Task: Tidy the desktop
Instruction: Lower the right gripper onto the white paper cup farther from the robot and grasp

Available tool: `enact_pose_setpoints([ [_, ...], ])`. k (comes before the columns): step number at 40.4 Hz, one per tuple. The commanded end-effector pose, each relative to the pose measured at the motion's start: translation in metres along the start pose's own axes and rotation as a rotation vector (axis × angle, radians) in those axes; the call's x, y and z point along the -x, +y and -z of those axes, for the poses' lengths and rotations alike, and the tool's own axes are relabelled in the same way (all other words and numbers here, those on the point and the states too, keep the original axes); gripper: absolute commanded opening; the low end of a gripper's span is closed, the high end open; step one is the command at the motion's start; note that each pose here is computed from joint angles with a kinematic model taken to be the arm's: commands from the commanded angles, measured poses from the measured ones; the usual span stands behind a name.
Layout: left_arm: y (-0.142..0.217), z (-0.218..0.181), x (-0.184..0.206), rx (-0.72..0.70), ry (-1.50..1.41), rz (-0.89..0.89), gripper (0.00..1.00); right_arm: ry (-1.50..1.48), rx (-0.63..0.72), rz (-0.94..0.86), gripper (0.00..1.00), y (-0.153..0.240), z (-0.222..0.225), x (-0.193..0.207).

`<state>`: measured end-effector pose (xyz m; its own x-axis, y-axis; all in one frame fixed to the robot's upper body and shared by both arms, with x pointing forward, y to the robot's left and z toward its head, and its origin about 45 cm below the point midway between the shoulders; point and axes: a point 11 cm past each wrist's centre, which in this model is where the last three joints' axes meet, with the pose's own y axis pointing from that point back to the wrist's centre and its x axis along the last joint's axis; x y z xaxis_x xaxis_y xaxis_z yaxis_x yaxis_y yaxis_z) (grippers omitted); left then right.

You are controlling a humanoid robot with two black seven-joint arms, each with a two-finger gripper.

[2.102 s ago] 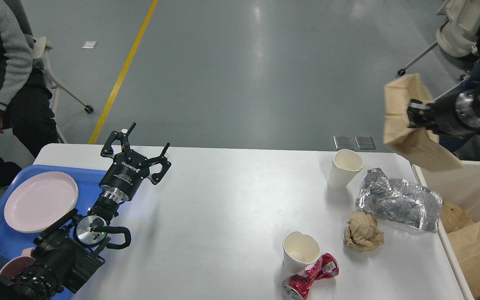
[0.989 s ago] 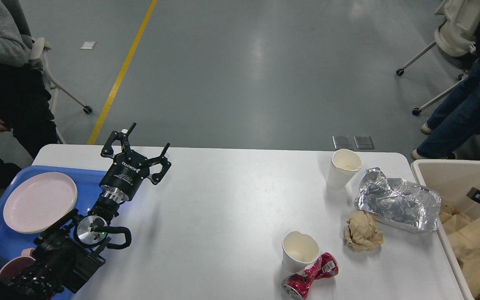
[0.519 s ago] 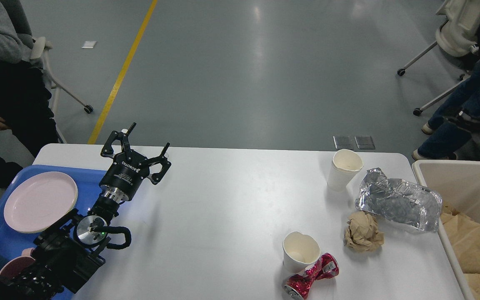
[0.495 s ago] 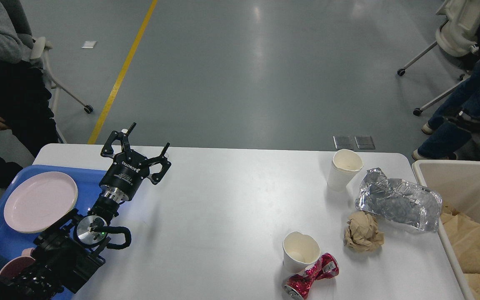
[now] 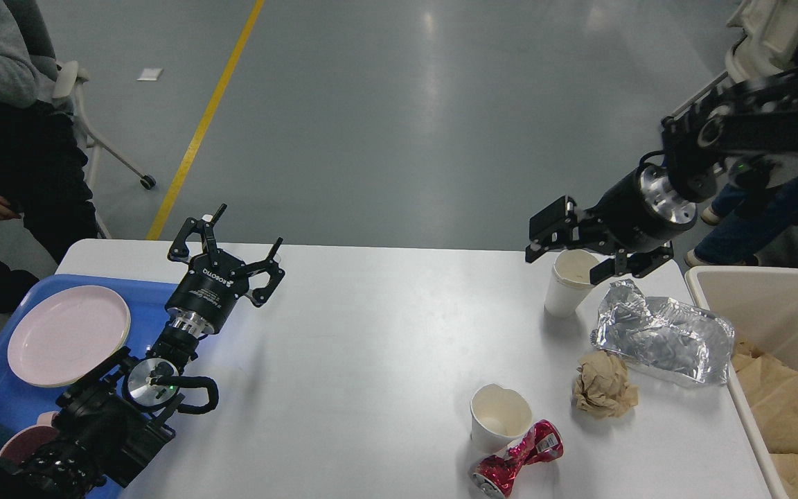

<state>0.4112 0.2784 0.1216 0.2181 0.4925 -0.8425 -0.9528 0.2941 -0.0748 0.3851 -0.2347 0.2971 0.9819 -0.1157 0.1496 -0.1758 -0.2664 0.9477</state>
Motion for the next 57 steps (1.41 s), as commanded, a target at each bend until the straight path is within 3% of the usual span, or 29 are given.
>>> enact_pose_setpoints([
  [1,0.001,0.000,-0.001,0.000,0.001,-0.001,0.97,0.018,0.084,-0.067,1.00,-0.017,-0.016,-0.007],
  [12,0.000,0.001,0.001,0.000,0.002,0.002,0.97,-0.207,0.119,-0.258,1.00,-0.054,-0.098,-0.052],
  [28,0.000,0.001,0.001,-0.002,0.001,0.002,0.97,-0.514,0.101,-0.432,1.00,-0.105,-0.168,-0.042],
  [52,0.000,0.000,0.000,0.000,0.001,0.001,0.97,-0.619,0.048,-0.453,1.00,-0.136,-0.164,-0.026],
  [57,0.000,0.001,0.001,0.000,0.002,0.002,0.97,-0.623,0.057,-0.454,0.96,-0.142,-0.167,-0.021],
])
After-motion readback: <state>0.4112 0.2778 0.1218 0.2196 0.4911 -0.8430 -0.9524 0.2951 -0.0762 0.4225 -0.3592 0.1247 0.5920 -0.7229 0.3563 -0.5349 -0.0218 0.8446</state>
